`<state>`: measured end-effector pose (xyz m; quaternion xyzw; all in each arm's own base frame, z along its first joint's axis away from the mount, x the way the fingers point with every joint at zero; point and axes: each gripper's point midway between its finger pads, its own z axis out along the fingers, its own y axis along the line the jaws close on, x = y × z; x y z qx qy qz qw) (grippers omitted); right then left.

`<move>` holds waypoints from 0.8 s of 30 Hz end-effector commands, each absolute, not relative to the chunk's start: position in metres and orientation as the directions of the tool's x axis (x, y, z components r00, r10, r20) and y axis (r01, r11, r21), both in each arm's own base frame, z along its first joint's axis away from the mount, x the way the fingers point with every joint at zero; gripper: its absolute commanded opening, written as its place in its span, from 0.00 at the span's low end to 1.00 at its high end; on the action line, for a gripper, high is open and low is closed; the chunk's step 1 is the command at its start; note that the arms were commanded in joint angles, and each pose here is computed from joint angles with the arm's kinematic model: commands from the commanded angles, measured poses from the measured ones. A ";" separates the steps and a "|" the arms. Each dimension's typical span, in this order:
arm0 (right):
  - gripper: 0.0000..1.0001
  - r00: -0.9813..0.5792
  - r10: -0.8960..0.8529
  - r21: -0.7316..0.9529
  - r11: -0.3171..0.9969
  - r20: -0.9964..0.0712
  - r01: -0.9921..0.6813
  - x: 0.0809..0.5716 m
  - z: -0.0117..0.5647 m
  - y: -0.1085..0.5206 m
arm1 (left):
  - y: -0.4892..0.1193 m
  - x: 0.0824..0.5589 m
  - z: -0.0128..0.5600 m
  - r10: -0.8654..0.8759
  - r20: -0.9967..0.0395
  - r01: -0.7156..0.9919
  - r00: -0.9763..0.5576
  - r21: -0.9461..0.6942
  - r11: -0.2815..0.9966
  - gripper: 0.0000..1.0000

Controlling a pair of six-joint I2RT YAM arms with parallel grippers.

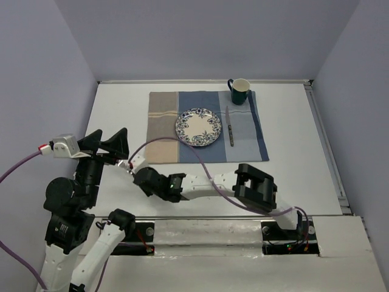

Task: Set the dinner table for one person

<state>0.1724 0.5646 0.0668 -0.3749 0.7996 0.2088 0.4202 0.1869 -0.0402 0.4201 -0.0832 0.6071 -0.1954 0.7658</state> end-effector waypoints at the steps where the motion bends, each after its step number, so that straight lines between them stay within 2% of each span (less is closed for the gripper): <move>1: 0.00 -0.359 -0.072 0.174 0.775 -0.931 -0.608 0.248 0.176 0.546 | -0.049 0.194 0.410 -0.387 -0.908 0.221 0.163 -0.348 0.911 0.99; 9: 0.00 -0.372 0.133 0.274 0.894 -0.919 -0.355 0.344 0.181 0.509 | -0.062 0.214 0.341 -0.382 -0.923 0.198 0.048 -0.367 0.909 0.99; 11: 0.00 -0.378 0.182 0.307 0.902 -0.908 -0.304 0.355 0.179 0.506 | -0.057 0.219 0.326 -0.370 -0.928 0.162 0.044 -0.359 0.919 0.99; 17: 0.00 -0.401 0.279 0.381 0.902 -0.873 -0.203 0.380 0.159 0.509 | -0.056 0.216 0.334 -0.379 -0.922 0.174 0.073 -0.363 0.916 0.99; 24: 0.00 -0.428 0.288 0.373 0.919 -0.857 -0.127 0.399 0.128 0.503 | -0.060 0.215 0.332 -0.374 -0.925 0.192 0.063 -0.356 0.914 0.99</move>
